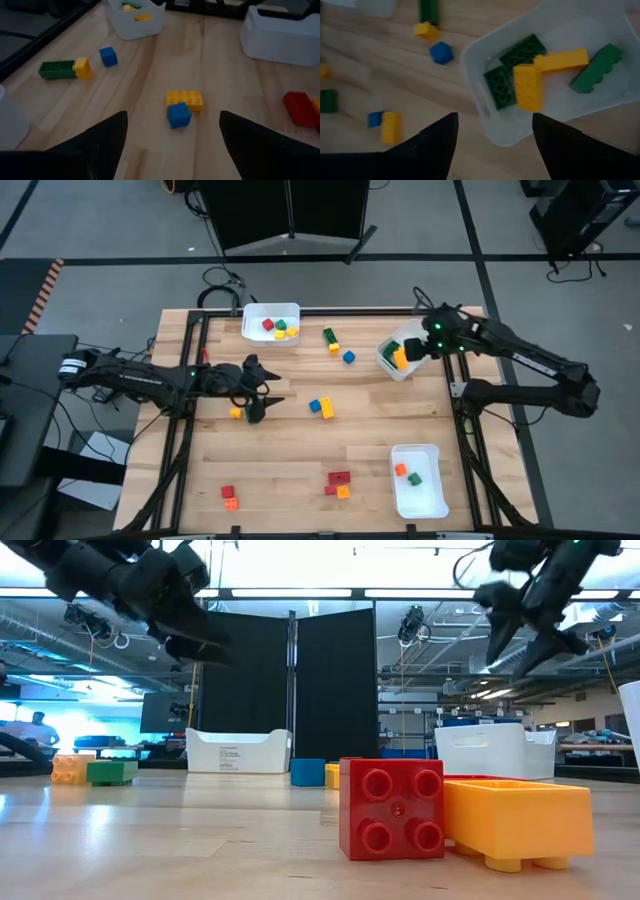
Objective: Sort blocks by size
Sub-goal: Put the blue square block into the top left white bin
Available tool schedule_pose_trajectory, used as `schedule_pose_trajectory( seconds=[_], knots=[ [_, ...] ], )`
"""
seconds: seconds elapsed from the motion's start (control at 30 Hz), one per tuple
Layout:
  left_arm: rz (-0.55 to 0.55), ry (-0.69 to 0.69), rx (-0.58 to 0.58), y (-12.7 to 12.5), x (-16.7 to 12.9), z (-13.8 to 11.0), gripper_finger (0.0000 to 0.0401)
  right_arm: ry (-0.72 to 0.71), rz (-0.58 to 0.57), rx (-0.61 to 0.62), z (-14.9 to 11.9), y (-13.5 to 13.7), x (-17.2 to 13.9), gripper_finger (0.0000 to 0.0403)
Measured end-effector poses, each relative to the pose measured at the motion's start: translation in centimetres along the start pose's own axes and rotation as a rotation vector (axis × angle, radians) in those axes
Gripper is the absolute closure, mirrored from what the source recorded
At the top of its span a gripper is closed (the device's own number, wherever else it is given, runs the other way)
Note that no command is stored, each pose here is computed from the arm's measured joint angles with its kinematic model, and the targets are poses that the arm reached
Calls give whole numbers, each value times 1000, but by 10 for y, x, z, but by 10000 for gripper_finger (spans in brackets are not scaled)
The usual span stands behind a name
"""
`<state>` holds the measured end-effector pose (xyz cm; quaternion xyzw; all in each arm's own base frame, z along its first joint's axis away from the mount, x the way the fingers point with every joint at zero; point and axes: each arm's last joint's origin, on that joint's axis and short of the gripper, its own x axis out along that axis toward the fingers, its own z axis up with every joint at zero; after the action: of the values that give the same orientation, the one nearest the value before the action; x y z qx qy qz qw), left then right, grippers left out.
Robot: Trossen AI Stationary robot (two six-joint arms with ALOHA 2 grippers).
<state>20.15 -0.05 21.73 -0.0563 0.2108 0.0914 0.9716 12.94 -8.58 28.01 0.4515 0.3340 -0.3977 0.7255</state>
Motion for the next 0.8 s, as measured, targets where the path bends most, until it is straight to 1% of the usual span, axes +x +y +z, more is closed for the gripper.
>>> schedule_pose_trajectory(
  seconds=[0.07, 0.23, 0.3, 0.5, 0.7, 0.8],
  knots=[
    [2, 1, 1, -2, 4, 9, 77, -28, 19, -5, -5, 1, -7, 136],
    [28, 148, 29, -8, 22, 26, 77, -91, 47, -49, -16, 3, -20, 135],
    [35, 187, 37, -11, 30, 35, 77, -102, 51, -75, -21, 4, -23, 137],
    [36, 291, 104, -20, 56, 56, 78, -102, 18, -129, -34, 5, -28, 135],
    [19, 348, 135, -26, 83, 62, 78, -61, 26, -182, -47, 9, -30, 133],
    [28, 367, 123, -26, 96, 63, 78, -49, 41, -218, -52, 12, -30, 135]
  ],
)
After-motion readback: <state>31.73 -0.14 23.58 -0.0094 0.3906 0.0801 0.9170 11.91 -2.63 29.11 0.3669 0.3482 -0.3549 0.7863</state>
